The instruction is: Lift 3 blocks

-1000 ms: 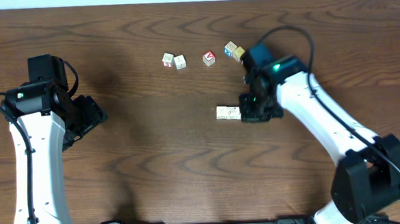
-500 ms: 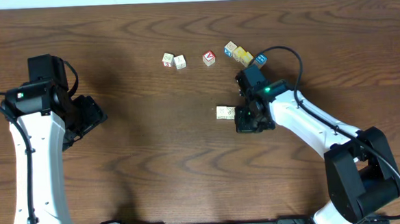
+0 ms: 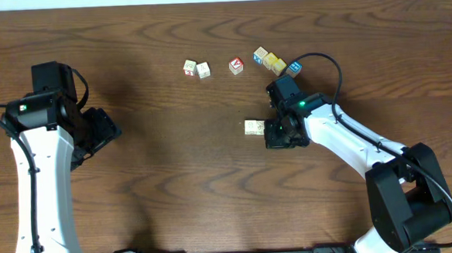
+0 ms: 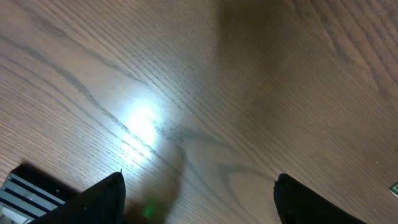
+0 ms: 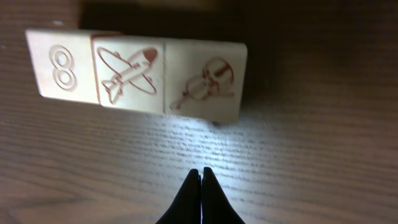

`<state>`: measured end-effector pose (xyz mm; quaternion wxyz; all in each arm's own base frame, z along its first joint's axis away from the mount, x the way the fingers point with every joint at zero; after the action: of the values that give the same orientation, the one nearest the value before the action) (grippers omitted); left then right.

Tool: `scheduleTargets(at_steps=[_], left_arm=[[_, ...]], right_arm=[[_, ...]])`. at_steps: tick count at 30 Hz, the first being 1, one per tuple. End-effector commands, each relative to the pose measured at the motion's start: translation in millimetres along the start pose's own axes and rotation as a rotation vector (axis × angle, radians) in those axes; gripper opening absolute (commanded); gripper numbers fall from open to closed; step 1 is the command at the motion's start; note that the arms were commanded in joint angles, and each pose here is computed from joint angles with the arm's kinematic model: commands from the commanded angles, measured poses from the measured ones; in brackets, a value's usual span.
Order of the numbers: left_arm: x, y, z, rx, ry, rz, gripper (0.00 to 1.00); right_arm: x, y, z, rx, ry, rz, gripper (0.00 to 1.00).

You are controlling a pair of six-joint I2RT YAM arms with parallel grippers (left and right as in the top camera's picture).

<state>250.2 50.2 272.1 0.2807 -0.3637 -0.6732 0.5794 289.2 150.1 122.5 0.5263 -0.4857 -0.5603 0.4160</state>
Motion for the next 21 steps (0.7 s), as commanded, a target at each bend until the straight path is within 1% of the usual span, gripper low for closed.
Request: scheduleTargets(at_steps=[1, 12, 21], left_arm=[[0.9, -5.3, -1.8, -0.016, -0.013, 0.000, 0.77], [0.9, -5.3, -1.8, -0.016, -0.013, 0.000, 0.77], [0.9, -5.3, -1.8, -0.016, -0.013, 0.000, 0.77]], right_arm=[[0.9, 0.4, 1.2, -0.011, 0.007, 0.006, 0.01], [-1.9, 12.1, 2.9, 0.011, 0.025, 0.022, 0.01], [-4.8, 12.7, 1.4, -0.013, 0.024, 0.060, 0.01]])
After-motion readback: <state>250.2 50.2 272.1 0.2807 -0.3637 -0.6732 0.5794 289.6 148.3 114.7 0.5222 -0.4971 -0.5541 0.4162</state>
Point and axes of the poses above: each gripper's point midway between its finger pads, its own y axis out along the fingers, its own x axis along the line the jaws close on, z = x × y, the point moved 10 cm from there along -y, back along the fingers, and after that the axes turned 2 degrees about y, right-handed, at the moved point
